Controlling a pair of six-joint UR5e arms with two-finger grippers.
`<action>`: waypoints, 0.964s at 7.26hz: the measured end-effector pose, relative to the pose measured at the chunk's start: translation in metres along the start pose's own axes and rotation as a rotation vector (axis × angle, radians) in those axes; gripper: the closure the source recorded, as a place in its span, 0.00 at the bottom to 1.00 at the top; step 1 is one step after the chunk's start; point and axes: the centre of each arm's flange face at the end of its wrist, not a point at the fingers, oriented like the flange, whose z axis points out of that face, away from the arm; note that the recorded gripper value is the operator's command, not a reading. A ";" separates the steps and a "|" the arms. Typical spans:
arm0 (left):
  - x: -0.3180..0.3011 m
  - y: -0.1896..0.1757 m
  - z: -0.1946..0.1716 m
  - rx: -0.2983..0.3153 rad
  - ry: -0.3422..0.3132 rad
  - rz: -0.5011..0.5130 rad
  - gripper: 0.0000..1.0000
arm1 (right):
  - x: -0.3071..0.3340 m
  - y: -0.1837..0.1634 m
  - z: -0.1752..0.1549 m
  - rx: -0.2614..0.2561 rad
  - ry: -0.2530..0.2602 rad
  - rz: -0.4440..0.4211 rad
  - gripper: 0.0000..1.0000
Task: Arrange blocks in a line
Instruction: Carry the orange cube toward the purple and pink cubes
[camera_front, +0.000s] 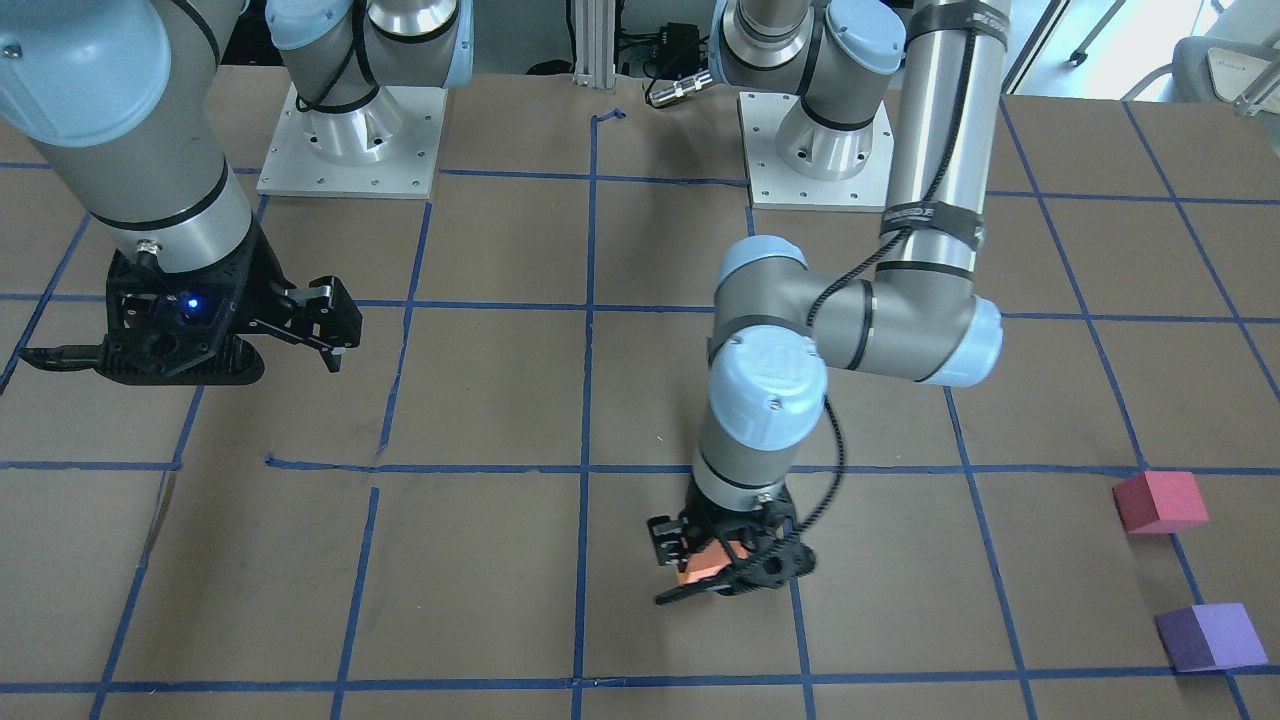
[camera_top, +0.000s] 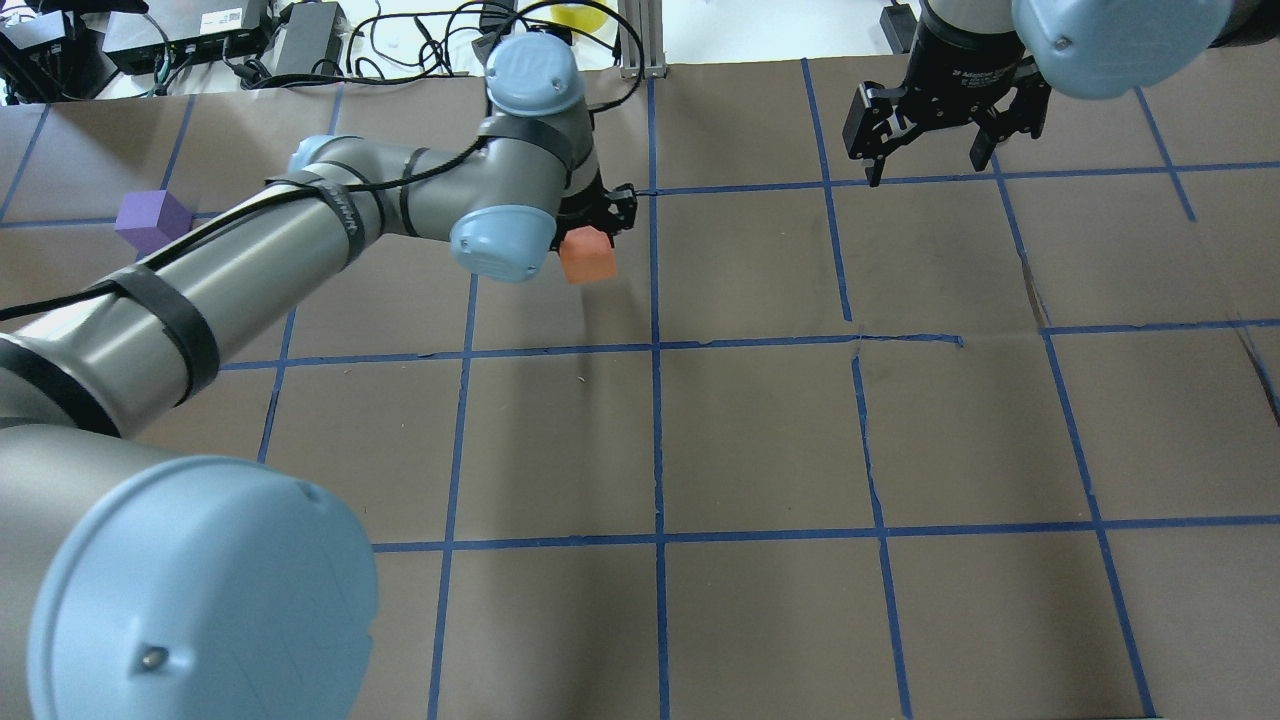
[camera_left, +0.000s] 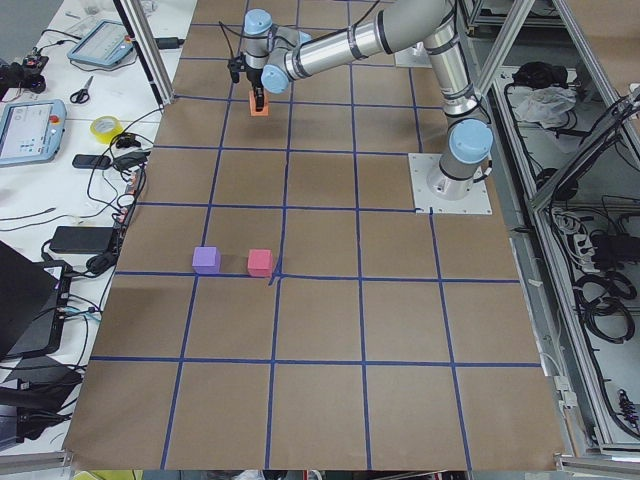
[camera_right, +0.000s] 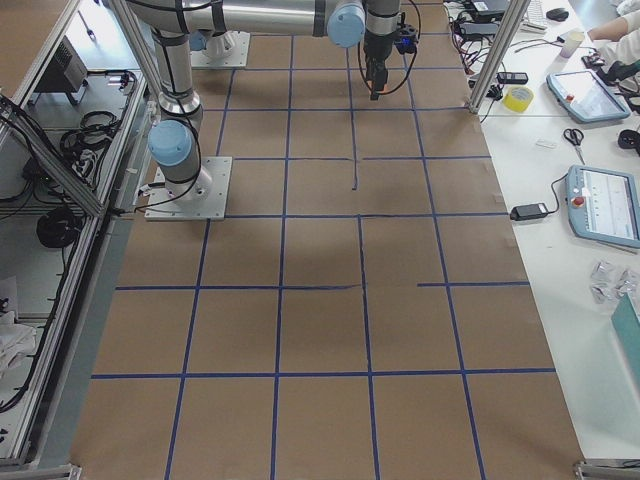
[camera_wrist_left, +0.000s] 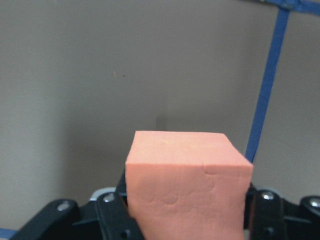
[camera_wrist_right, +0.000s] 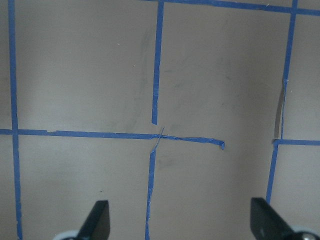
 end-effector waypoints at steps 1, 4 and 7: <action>-0.048 -0.030 -0.007 0.004 -0.004 -0.019 0.91 | -0.001 0.003 -0.003 0.001 -0.002 0.002 0.00; -0.178 -0.088 -0.033 0.021 -0.031 0.035 1.00 | -0.005 0.009 -0.006 0.002 -0.015 0.000 0.00; -0.306 -0.120 -0.047 0.022 -0.058 0.151 1.00 | -0.003 0.004 -0.009 0.032 -0.008 -0.001 0.00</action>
